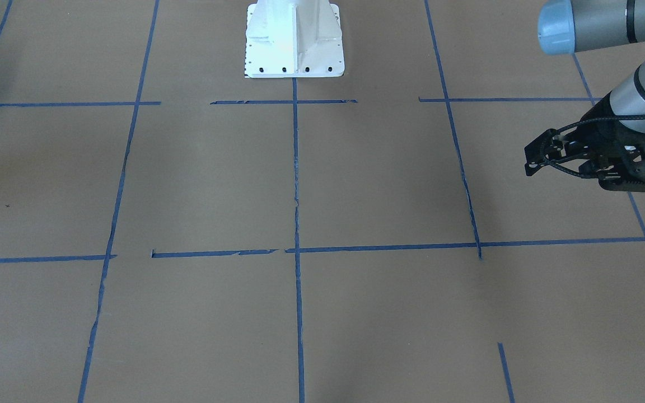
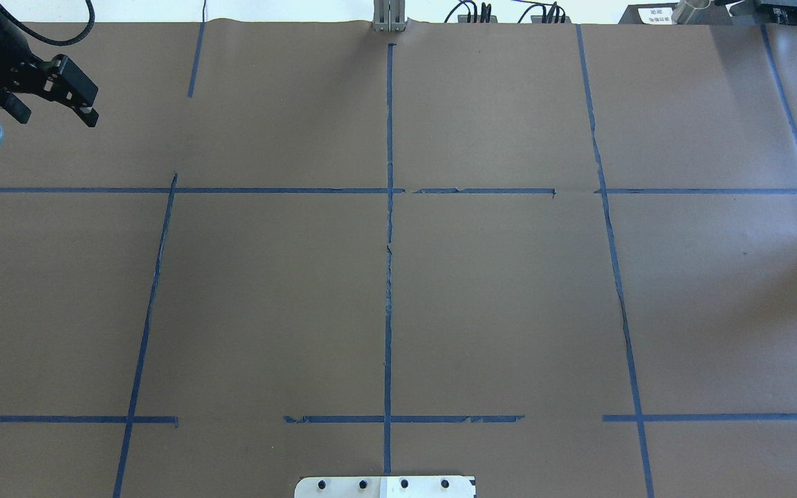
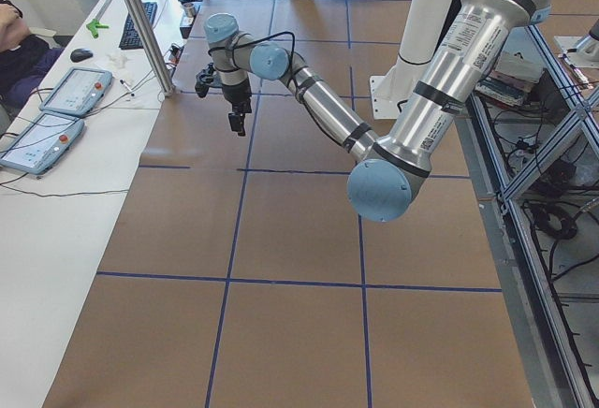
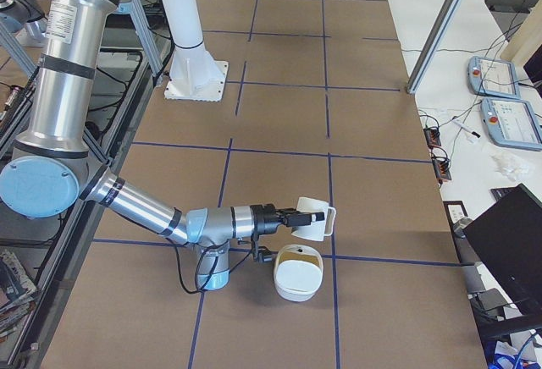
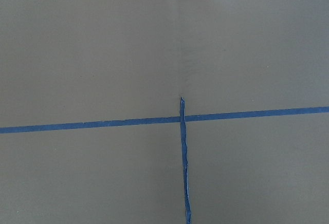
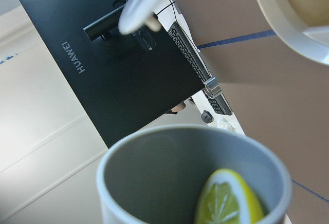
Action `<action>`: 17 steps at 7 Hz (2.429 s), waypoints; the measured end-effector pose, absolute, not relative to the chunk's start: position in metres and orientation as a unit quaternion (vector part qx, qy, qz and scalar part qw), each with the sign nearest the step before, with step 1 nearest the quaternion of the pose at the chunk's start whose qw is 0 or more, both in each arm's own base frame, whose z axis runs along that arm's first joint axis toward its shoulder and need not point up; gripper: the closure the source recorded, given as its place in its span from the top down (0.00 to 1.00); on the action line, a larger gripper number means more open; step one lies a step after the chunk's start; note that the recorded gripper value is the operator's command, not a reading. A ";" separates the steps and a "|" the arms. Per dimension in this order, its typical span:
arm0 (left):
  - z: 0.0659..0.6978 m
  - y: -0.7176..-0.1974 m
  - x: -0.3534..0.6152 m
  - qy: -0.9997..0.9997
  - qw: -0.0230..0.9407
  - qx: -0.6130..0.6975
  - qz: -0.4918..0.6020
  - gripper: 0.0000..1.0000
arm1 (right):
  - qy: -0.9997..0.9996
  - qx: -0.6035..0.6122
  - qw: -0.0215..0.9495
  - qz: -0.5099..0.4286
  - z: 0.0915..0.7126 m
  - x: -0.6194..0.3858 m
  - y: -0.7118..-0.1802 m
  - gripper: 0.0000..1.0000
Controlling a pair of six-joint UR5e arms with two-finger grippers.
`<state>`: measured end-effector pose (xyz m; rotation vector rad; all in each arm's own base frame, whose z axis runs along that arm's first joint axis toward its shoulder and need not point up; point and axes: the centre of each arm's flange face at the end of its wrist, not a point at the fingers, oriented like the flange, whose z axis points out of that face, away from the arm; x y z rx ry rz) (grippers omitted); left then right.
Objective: Left arm hands cup to right arm to dump lemon
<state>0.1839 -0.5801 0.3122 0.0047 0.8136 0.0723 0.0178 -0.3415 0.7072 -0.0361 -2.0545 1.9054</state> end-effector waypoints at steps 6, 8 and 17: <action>0.312 -0.580 0.184 0.396 0.918 0.002 0.035 1.00 | -0.727 -0.029 0.138 0.672 0.721 0.030 -0.329 0.09; 0.313 -0.580 0.184 0.395 0.918 0.002 0.035 1.00 | -0.728 -0.034 0.134 0.672 0.721 0.030 -0.330 0.09; 0.315 -0.579 0.184 0.395 0.918 0.000 0.035 1.00 | -0.716 0.129 0.371 0.577 0.716 0.018 -0.319 0.04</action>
